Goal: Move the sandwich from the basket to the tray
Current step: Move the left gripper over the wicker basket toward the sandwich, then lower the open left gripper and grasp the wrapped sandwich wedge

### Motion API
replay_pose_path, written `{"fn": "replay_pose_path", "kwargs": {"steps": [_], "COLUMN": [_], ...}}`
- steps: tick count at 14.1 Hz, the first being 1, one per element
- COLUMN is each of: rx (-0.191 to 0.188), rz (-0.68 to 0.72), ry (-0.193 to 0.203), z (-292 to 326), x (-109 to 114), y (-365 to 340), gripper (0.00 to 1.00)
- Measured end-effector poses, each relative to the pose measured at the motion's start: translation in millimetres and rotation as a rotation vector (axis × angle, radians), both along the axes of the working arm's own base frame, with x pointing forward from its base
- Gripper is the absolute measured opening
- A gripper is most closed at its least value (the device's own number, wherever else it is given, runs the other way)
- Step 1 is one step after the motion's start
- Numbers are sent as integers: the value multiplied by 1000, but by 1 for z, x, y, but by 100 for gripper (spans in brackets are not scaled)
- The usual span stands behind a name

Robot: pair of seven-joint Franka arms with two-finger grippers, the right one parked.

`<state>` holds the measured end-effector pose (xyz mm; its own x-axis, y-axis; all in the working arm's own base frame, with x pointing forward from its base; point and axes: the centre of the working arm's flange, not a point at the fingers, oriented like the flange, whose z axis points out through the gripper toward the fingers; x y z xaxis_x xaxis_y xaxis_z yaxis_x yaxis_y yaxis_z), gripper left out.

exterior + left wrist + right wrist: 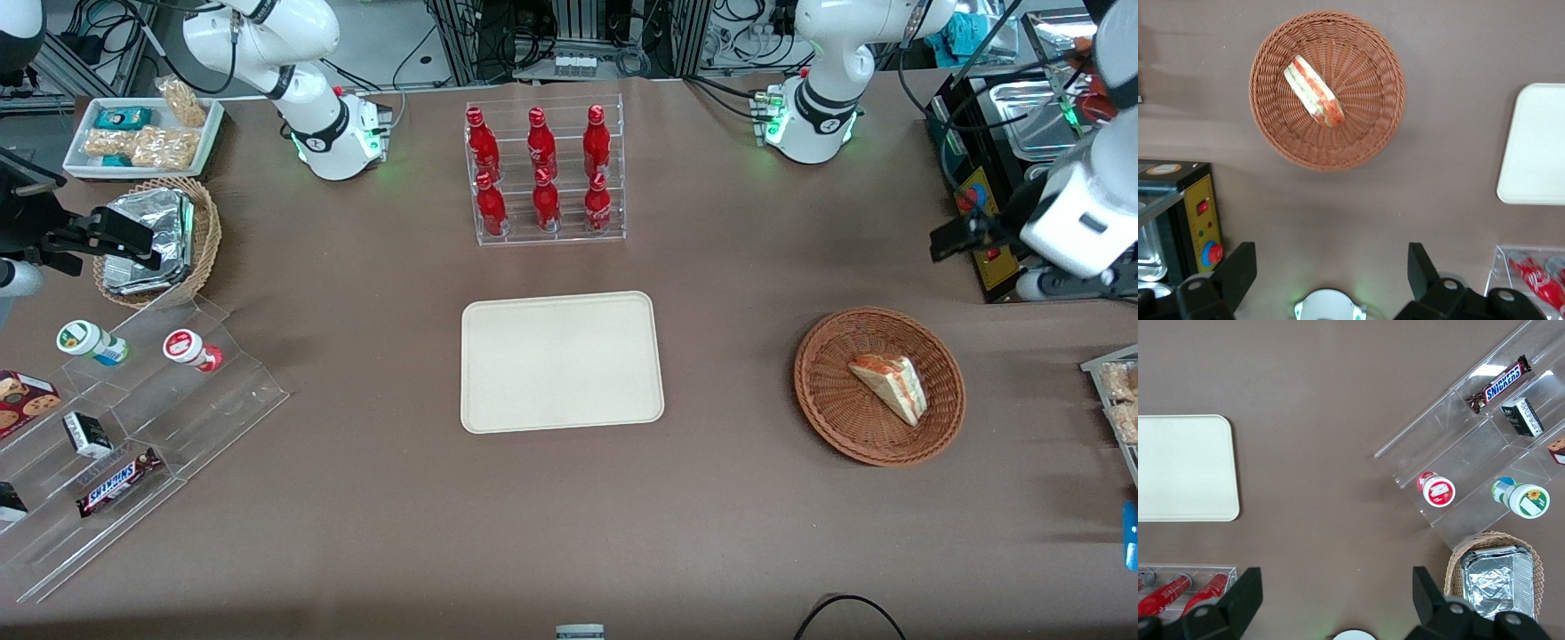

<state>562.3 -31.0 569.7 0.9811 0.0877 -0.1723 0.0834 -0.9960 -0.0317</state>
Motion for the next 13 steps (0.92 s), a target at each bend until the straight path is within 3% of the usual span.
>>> {"fn": "replay_pose_path", "kwargs": {"steps": [3,9,13], "rx": [-4,-12,12], "rz": [29,101,369], "ry": [-22,-44,-111], "z": [-70,-181,-227], "x": [16,22,25], "y": [17,51,56], "gripper": [100,100,100]}}
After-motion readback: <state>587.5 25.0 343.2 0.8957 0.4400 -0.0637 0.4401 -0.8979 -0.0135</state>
